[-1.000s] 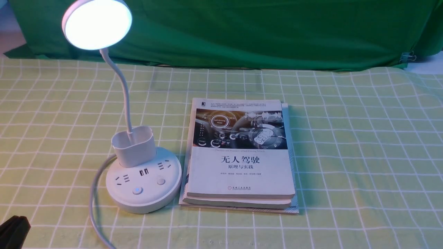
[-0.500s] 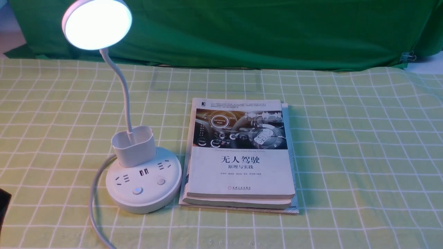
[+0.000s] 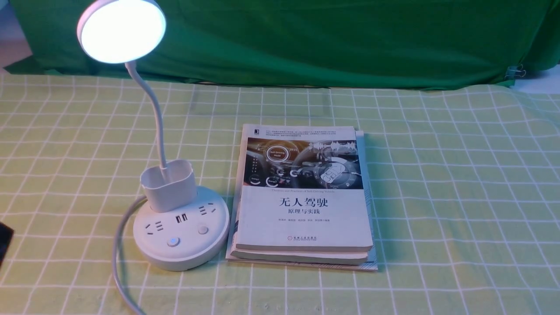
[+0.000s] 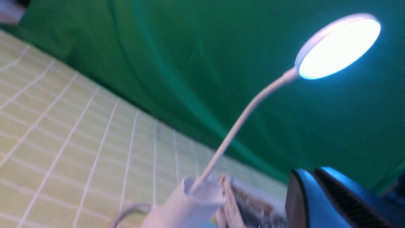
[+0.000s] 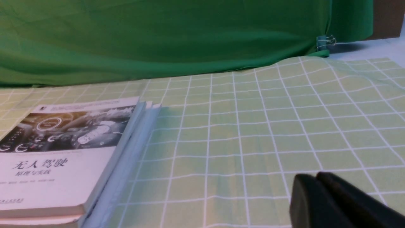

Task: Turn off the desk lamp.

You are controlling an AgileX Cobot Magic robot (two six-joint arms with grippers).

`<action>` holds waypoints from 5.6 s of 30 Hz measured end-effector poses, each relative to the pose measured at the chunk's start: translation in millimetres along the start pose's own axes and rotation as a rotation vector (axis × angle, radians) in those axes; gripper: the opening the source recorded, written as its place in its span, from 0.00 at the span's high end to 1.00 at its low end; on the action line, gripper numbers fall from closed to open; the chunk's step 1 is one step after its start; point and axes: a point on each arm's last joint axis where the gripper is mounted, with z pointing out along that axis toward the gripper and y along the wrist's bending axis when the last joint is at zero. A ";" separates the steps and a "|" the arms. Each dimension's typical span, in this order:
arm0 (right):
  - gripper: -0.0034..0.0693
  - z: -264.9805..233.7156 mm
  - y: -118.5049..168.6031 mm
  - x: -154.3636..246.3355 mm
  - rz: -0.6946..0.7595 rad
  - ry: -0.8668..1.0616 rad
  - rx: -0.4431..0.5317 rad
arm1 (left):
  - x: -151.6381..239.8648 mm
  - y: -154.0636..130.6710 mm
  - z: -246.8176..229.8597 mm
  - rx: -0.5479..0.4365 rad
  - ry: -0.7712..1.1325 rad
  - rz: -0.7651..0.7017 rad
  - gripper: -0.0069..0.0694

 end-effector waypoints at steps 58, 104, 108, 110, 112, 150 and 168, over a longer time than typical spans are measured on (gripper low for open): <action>0.91 0.0 0.0 0.1 -0.001 0.001 0.000 | 90.0 -55.4 282.4 -0.078 1.442 0.593 0.91; 0.91 0.0 0.0 -0.1 -0.001 -0.001 0.000 | 60.8 -69.1 266.6 -0.064 1.394 0.573 0.91; 0.91 0.0 0.0 -0.1 -0.001 -0.001 0.000 | 36.5 -77.6 241.9 -0.037 1.328 0.561 0.91; 0.91 0.0 0.0 -0.1 -0.001 -0.001 0.000 | 22.5 -78.9 213.5 -0.013 1.258 0.545 0.91; 0.91 0.0 0.0 -0.1 0.000 -0.001 0.000 | 14.0 -77.0 189.2 0.009 1.175 0.538 0.91; 0.91 0.0 0.0 0.0 0.000 0.000 0.000 | 22.5 -5.7 36.5 0.118 0.224 0.543 0.91; 0.91 0.0 0.0 -0.1 -0.001 -0.001 0.000 | 38.6 31.6 -6.1 -0.156 0.042 0.488 0.91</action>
